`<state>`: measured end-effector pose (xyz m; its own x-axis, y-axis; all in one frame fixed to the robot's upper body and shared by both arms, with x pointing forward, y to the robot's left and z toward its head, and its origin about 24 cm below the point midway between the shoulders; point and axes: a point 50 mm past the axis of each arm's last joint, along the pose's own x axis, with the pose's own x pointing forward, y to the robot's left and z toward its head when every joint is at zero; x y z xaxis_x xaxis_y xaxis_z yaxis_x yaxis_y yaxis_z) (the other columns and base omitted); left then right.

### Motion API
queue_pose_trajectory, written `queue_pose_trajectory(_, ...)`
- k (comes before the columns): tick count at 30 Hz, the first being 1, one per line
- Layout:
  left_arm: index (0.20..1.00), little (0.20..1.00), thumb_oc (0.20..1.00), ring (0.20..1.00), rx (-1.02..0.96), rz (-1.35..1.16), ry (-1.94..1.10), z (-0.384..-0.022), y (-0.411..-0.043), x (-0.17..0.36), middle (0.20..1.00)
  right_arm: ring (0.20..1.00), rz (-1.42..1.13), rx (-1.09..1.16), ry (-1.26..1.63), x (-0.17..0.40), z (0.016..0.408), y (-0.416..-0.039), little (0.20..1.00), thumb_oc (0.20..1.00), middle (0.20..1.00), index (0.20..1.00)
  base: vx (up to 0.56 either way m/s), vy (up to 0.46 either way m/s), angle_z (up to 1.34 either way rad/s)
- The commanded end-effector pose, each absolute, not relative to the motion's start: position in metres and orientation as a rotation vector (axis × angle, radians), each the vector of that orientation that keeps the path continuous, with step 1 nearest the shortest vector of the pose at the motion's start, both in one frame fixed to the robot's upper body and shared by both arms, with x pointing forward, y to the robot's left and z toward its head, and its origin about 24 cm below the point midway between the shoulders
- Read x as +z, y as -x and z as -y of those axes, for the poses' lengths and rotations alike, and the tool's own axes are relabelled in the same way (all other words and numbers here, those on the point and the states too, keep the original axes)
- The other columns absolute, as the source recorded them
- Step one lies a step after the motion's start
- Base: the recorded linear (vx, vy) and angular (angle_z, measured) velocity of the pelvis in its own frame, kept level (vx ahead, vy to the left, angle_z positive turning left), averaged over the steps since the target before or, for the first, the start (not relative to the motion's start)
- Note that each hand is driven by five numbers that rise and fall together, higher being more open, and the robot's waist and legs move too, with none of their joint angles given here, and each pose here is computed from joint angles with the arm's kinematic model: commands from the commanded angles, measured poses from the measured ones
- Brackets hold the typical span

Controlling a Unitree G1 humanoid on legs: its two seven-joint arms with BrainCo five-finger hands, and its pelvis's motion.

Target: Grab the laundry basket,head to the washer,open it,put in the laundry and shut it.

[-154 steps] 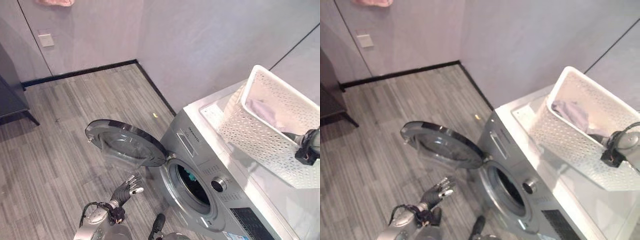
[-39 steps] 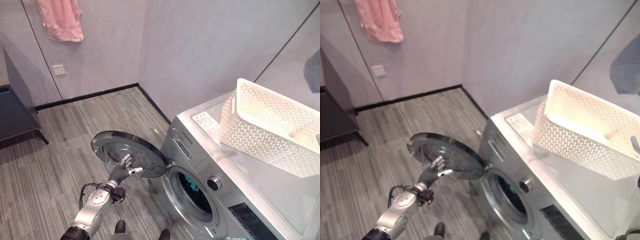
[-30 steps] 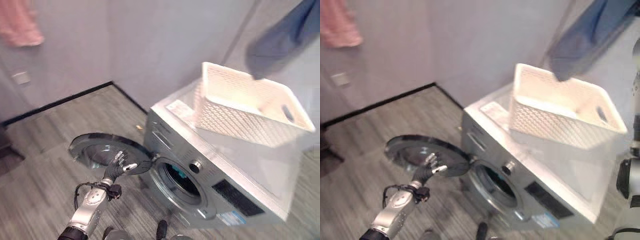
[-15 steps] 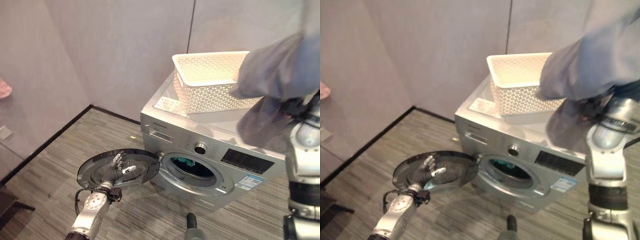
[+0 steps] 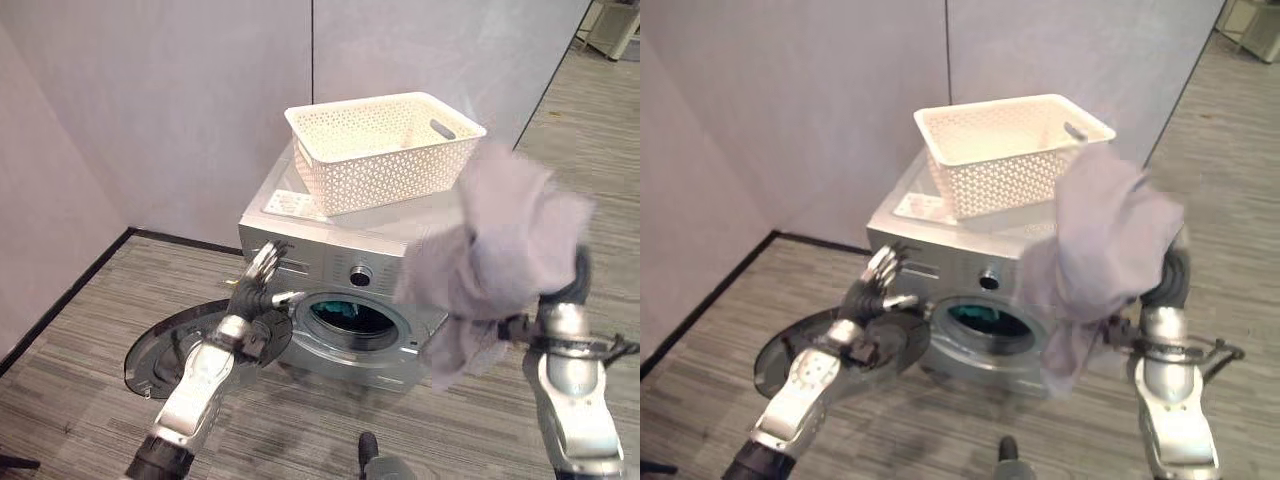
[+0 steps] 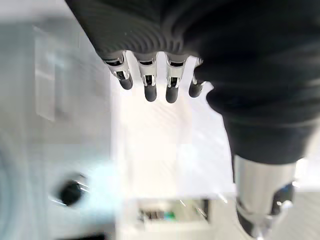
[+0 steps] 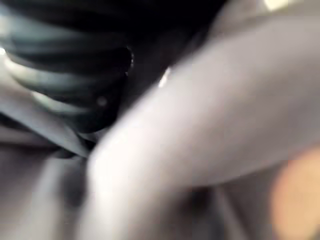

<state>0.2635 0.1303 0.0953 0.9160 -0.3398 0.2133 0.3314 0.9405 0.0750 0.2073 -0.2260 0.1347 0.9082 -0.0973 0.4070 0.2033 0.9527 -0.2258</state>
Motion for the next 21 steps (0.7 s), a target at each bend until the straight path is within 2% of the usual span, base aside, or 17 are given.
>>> queue_pose_trajectory(1,1.0,1.0,1.0,1.0,-0.374,0.351,-0.127,-0.123,-0.272,0.121,1.0,0.2,0.535,-0.063,0.214,0.161,0.217,-0.213,0.2,0.2,0.2,0.2,0.02,-0.059,0.24)
queue_pose_trajectory(5,1.0,1.0,1.0,1.0,-0.438,0.309,-0.08,-0.1,-0.281,0.118,1.0,0.2,0.459,-0.003,0.202,0.149,0.213,-0.212,0.2,0.2,0.2,0.2,0.01,-0.059,0.22)
queue_pose_trajectory(11,1.0,1.0,1.0,1.0,-0.521,0.134,-0.005,-0.075,-0.278,0.085,1.0,0.2,0.448,0.06,0.191,0.149,0.206,-0.212,0.2,0.2,0.2,0.2,0.01,-0.07,0.1)
queue_pose_trajectory(21,1.0,1.0,1.0,1.0,-0.572,0.047,0.063,-0.054,-0.272,0.071,1.0,0.2,0.491,0.072,0.16,0.156,0.199,-0.217,0.2,0.2,0.2,0.2,-0.05,-0.052,0.03)
